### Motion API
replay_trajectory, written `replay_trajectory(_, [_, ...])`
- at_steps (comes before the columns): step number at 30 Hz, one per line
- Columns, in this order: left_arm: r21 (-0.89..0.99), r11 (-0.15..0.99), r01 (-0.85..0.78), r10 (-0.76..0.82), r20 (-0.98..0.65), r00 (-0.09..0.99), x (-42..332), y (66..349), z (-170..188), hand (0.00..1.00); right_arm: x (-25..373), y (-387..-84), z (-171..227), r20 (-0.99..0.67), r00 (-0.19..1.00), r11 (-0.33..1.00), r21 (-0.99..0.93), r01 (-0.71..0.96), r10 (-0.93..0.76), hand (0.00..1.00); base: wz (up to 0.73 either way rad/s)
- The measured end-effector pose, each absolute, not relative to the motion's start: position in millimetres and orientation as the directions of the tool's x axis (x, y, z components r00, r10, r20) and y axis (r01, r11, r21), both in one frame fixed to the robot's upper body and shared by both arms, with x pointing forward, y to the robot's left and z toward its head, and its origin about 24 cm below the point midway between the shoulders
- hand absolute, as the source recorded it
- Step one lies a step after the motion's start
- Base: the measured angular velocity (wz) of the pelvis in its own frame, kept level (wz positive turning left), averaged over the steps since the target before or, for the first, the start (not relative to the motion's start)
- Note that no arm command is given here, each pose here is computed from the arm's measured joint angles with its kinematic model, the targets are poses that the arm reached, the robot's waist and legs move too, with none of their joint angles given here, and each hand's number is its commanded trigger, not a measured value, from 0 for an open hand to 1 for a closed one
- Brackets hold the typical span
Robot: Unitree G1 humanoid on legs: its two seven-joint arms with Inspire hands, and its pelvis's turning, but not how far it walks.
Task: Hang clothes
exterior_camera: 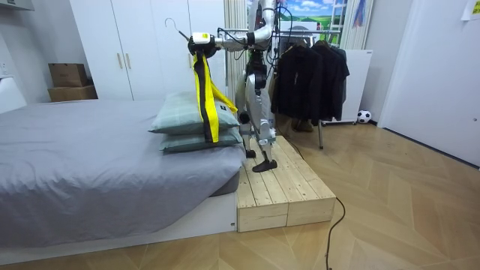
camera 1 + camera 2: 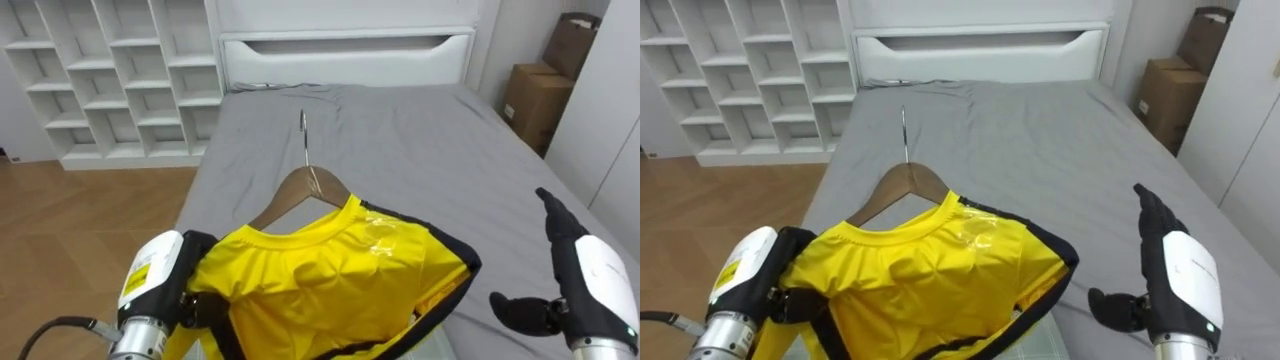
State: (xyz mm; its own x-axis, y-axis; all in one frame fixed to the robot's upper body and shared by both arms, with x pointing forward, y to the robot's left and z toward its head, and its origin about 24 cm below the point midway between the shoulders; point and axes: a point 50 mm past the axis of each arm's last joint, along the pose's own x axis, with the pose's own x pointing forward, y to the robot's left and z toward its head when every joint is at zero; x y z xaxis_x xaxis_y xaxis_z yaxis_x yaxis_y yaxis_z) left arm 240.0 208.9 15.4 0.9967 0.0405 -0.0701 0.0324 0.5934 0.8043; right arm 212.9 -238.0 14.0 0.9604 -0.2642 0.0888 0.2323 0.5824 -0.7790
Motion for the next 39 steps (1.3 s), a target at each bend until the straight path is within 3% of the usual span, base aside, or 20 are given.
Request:
replay_trajectory(16, [0.866, 0.499, 0.001, 0.004, -0.004, 1.000, 242.4, 196.6, 27.1, 1.00, 229.8, -213.9, 37.0, 0.172, 0.982, 0.436, -0.880, 0.191, -0.084, 0.00, 0.02])
replay_trajectory(30, [0.857, 0.515, -0.001, -0.001, 0.002, 1.000, 244.2, 192.2, 28.0, 1.00, 232.9, -180.1, 29.7, 0.099, 0.992, 0.459, -0.887, 0.051, 0.083, 0.00, 0.02])
replay_trajectory(39, [0.853, 0.521, -0.018, -0.031, 0.040, 0.999, 245.1, 185.0, 37.5, 1.00, 233.7, -174.7, 27.5, 0.049, 0.991, 0.457, -0.890, -0.014, 0.125, 0.00, 0.02])
